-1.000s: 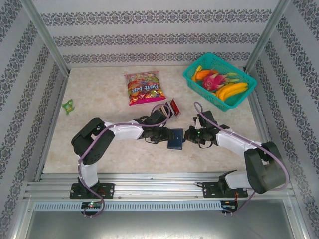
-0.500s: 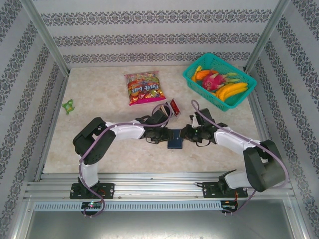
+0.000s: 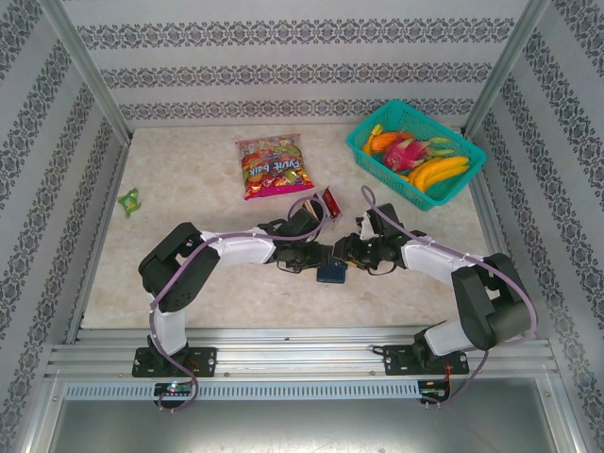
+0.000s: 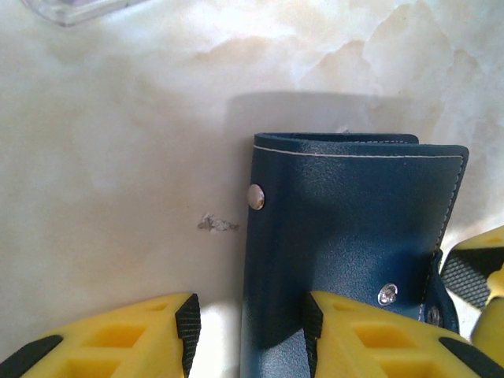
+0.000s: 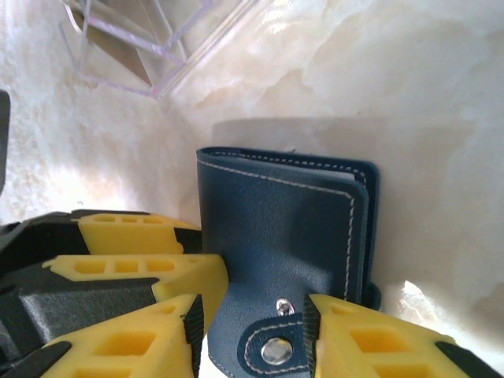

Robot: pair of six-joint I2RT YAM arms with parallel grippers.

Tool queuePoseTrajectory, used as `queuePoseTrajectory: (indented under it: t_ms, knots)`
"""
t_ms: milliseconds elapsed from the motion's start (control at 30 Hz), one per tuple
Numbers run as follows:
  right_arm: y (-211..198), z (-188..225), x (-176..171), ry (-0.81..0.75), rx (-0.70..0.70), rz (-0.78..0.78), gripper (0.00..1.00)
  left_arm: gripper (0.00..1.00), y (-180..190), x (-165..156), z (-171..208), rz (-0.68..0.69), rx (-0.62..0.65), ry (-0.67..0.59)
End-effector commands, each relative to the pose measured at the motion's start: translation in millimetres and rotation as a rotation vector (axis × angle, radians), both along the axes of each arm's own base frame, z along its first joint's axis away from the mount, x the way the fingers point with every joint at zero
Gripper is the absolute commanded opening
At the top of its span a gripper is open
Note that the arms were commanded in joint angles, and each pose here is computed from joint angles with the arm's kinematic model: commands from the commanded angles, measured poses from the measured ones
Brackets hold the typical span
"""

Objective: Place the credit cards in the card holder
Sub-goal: Close the button on the card holder.

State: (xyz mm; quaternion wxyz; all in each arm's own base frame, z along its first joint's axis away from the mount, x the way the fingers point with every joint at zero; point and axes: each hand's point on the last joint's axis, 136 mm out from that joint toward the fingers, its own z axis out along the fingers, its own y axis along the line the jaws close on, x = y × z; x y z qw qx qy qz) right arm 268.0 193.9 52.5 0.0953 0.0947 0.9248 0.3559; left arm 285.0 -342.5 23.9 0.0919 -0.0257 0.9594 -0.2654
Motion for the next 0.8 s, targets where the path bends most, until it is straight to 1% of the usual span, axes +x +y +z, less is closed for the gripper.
queuePoseTrajectory:
  t_ms: [0,267,367,533,633,700,767]
  knots:
    - [0.5,-1.2,-1.1,0.016,0.030,-0.011,0.41,0.44,-4.3,-16.0,-35.0,-0.022,0.051,0.051]
    - [-1.2,-18.0,-1.6,0.062,0.017,-0.034,0.25,0.44,-6.0,-18.9,-32.8,-0.033,0.041,0.052]
    - [-2.0,-22.2,-1.6,0.065,0.013,-0.039,0.22,0.47,-9.7,-20.4,-30.3,-0.054,0.026,0.049]
    - [-6.6,-24.5,-0.6,0.062,-0.013,-0.056,0.20,0.49,-15.1,-23.5,-24.4,-0.096,0.006,0.042]
    - [-6.1,-29.8,-4.5,0.080,-0.017,-0.045,0.14,0.49,-14.2,-26.6,-27.3,-0.107,0.013,0.051]
    - [-6.4,-34.6,-8.4,0.093,-0.026,-0.037,0.11,0.47,-14.4,-28.0,-31.0,-0.113,0.017,0.065]
    - [-7.1,-40.0,-12.2,0.109,-0.040,-0.030,0.06,0.42,-14.3,-29.9,-35.8,-0.108,0.016,0.078]
